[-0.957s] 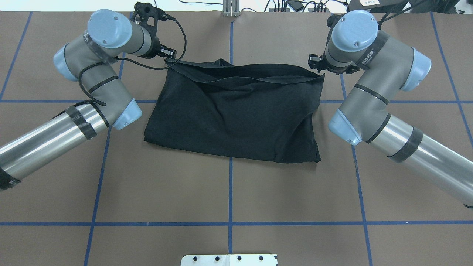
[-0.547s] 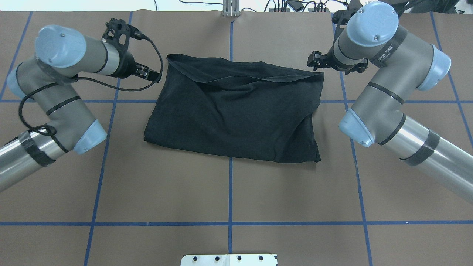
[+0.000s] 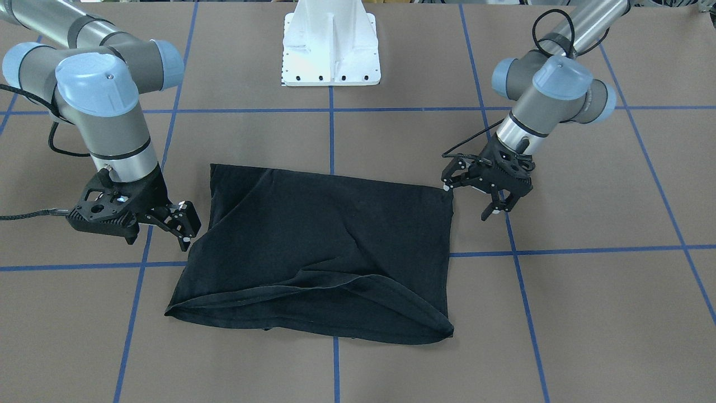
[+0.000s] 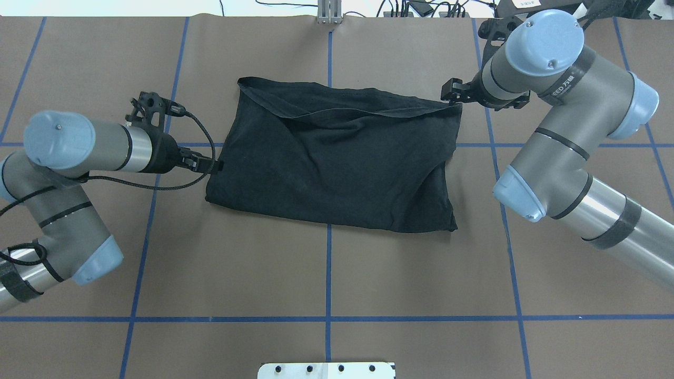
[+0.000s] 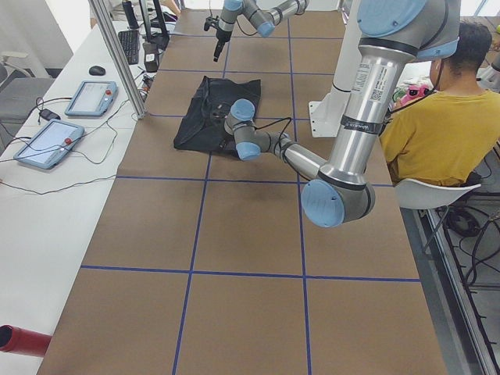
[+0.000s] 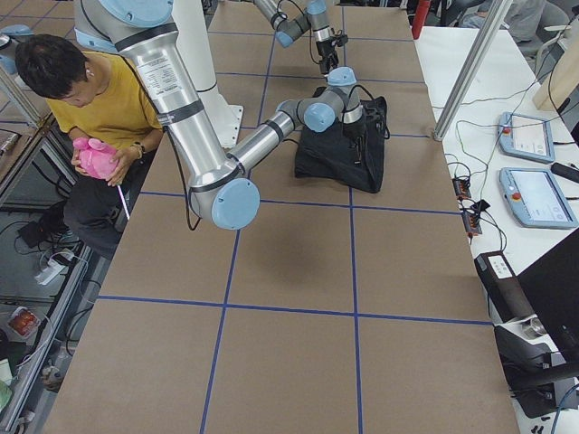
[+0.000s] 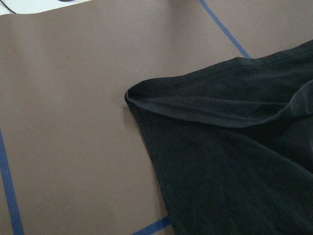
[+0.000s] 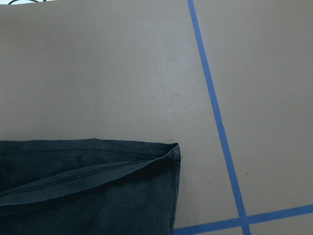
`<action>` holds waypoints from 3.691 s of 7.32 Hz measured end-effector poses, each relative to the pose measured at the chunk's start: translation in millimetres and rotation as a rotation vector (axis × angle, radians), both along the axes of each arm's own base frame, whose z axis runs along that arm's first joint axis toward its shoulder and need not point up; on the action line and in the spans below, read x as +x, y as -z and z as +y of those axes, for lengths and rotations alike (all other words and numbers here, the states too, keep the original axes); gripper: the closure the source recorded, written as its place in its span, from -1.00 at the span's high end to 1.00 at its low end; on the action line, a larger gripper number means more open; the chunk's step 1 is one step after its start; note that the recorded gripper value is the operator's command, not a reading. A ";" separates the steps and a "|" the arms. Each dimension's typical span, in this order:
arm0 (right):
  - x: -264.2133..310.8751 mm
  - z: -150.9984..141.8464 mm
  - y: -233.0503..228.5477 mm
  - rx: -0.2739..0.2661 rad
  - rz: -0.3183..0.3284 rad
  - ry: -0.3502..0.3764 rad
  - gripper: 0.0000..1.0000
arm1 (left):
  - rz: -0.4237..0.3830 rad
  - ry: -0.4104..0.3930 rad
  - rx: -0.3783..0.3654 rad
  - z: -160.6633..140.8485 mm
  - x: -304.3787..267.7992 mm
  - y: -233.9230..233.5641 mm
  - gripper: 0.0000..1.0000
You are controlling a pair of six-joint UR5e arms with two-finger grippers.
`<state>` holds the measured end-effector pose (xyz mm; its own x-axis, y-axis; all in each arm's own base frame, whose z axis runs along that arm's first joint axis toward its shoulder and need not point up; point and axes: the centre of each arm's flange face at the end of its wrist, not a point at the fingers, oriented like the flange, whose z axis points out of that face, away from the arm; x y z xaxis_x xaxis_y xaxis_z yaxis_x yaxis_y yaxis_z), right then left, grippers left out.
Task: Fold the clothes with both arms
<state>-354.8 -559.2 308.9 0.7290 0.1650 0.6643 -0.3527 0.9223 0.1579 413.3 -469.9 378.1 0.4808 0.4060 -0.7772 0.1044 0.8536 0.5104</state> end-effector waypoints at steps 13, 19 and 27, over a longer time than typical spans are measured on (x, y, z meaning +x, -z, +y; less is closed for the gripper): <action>-5.5 4.0 0.0 -0.003 -0.002 0.005 1.00 | 0.007 -0.006 -0.057 28.5 31.3 -13.2 -1.00; -26.5 28.9 25.6 0.030 -0.041 0.049 1.00 | -0.240 0.089 0.129 -116.8 -57.5 -77.6 -1.00; -46.6 33.5 50.1 0.051 -0.067 0.072 1.00 | -0.240 0.146 0.172 -284.9 -83.7 -21.4 1.00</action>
